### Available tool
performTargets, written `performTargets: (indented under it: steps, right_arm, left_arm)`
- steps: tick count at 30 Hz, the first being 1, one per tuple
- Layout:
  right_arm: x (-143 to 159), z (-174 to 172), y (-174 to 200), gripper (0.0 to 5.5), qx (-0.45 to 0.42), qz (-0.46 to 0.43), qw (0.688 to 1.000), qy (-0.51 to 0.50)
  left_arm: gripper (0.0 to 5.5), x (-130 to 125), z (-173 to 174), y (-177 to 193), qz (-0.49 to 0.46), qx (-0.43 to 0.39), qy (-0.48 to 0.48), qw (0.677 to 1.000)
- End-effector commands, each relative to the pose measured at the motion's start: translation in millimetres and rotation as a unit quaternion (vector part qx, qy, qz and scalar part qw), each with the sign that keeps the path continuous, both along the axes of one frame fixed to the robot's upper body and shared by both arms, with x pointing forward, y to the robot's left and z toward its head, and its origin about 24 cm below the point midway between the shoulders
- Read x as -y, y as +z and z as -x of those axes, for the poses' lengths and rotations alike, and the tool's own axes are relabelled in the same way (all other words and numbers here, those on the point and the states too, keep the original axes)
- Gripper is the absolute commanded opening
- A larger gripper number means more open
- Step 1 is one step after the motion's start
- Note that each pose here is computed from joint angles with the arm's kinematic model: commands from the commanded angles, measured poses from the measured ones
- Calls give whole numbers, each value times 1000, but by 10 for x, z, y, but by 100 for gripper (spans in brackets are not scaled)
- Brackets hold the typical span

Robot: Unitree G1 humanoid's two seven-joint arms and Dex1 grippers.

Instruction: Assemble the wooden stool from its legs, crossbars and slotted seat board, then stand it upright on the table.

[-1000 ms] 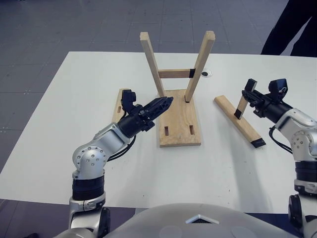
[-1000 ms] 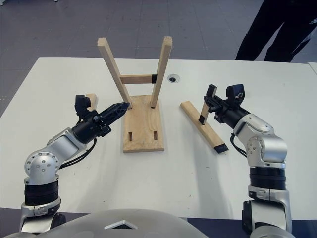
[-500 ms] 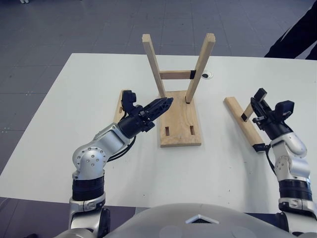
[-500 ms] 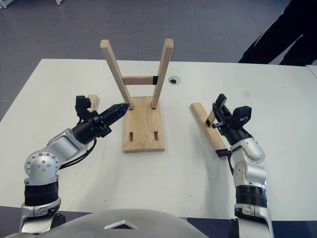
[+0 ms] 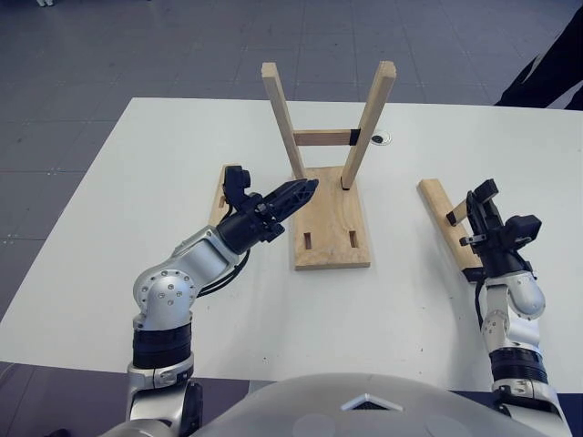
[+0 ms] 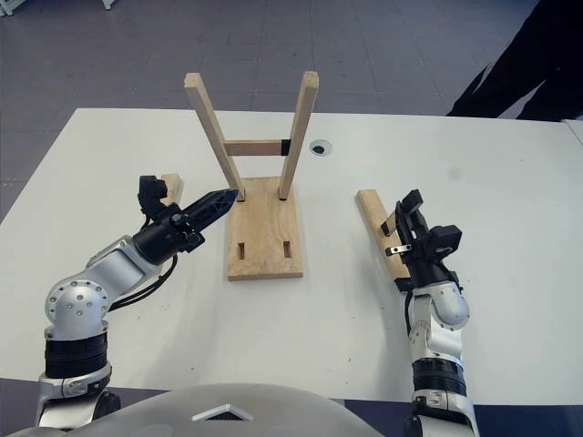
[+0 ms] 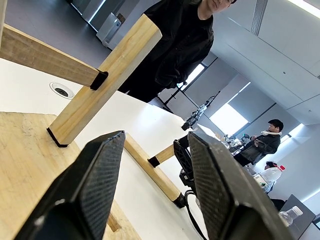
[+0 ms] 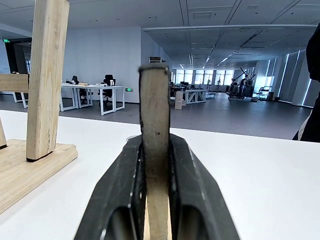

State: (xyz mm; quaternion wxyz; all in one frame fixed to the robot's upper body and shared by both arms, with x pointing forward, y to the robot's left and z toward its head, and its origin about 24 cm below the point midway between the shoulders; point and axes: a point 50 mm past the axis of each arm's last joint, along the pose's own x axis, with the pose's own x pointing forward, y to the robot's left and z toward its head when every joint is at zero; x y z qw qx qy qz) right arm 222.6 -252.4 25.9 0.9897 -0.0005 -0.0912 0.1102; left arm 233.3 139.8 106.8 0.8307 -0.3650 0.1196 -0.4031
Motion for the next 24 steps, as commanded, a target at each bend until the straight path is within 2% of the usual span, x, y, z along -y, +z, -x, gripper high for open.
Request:
performTargets:
  steps: [1, 8, 13, 22, 23, 24]
  right_arm:
    - [-186, 267, -714, 40, -232, -54, 971, 11]
    - [-425, -138, -446, 40, -172, -56, 983, 28]
    - [-461, -139, -383, 40, -164, -18, 986, 32]
    - [-489, -249, 68, 40, -93, -3, 995, 18]
    - [-499, -255, 63, 82, -98, 3, 995, 20]
    - [-504, -257, 63, 102, -99, 8, 995, 21]
  left_arm:
    - [233, -11, -3, -34, -17, -7, 5, 1000]
    - [233, -31, -12, -24, -18, -5, 7, 1000]
    - [233, -48, -12, -27, -19, -4, 10, 1000]
    - [233, -46, -5, -32, -20, -3, 8, 1000]
    - [233, -45, -6, -31, -20, -3, 7, 1000]
    - [233, -43, -7, -29, -19, -3, 7, 1000]
